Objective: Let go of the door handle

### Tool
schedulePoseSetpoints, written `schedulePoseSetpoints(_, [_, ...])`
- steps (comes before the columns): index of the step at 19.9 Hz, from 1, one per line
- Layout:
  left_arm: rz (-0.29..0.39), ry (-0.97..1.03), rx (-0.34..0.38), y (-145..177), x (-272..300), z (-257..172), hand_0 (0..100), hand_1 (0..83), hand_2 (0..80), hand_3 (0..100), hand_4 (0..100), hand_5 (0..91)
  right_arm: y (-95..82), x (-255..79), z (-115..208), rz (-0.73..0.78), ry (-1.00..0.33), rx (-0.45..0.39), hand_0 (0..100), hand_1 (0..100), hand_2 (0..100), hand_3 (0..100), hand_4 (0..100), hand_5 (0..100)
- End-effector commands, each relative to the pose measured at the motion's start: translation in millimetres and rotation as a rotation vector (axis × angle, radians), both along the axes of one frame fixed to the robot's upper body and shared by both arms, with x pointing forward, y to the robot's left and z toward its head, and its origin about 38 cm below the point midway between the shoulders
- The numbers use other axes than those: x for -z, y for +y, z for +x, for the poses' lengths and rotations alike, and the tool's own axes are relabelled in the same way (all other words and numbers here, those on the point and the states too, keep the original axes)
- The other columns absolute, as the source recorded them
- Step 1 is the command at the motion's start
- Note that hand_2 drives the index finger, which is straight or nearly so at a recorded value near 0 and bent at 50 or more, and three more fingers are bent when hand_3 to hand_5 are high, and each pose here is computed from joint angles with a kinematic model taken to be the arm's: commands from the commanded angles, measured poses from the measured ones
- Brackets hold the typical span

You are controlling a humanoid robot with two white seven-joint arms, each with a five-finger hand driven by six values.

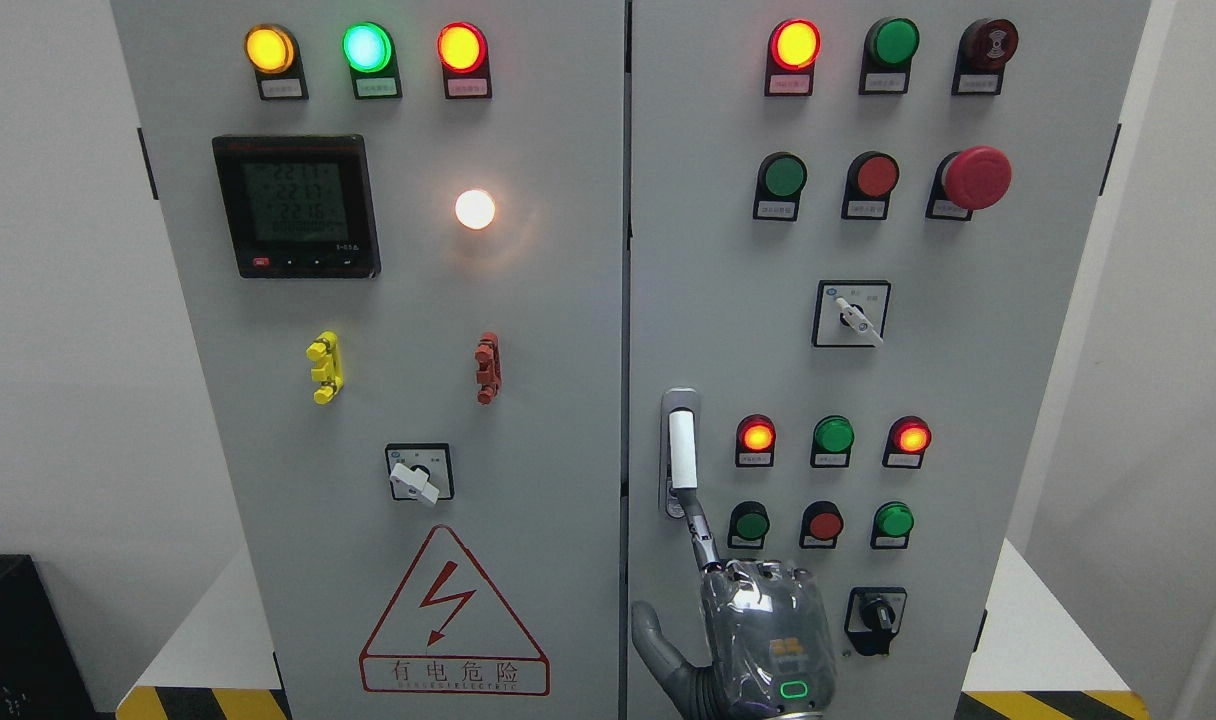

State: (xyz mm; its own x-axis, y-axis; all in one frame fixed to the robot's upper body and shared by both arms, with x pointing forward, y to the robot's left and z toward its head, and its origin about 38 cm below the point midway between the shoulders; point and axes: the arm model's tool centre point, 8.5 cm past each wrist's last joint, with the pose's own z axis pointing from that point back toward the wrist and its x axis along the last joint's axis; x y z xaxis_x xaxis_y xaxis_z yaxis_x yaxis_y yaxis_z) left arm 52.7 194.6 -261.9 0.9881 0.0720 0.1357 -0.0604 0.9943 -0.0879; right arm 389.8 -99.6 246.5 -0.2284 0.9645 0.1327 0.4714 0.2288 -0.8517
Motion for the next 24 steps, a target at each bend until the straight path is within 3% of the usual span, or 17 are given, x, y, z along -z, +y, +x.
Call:
schedulePoseSetpoints(1, [0.002, -0.018, 0.019, 0, 0, 6, 0, 0.0, 2.4, 9, 1, 0.0, -3.6, -10, -4, 0.019, -0.031, 0.002, 41, 28, 33, 100, 91, 98])
schedulePoseSetpoints(5, [0.002, -0.017, 0.019, 0, 0, 5, 0, 0.0, 2.4, 9, 1, 0.0, -6.7, -11, -3, 0.024, -0.031, 0.013, 35, 28, 53, 100, 89, 97])
schedulePoseSetpoints(8, [0.002, -0.018, 0.019, 0, 0, 6, 0, 0.0, 2.4, 9, 1, 0.0, -15.7, -14, 0, 0.032, -0.034, 0.039, 27, 29, 61, 100, 96, 97])
schedulePoseSetpoints(16, [0.002, -0.017, 0.019, 0, 0, 5, 0, 0.0, 2.3, 9, 1, 0.0, -16.5, -42, 11, 0.036, -0.094, 0.042, 9, 33, 73, 100, 97, 97])
schedulePoseSetpoints(24, [0.0, -0.018, 0.02, 0, 0, 6, 0, 0.0, 2.3, 9, 1, 0.0, -25.0, -68, 27, 0.035, -0.11, 0.065, 7, 34, 79, 100, 100, 97])
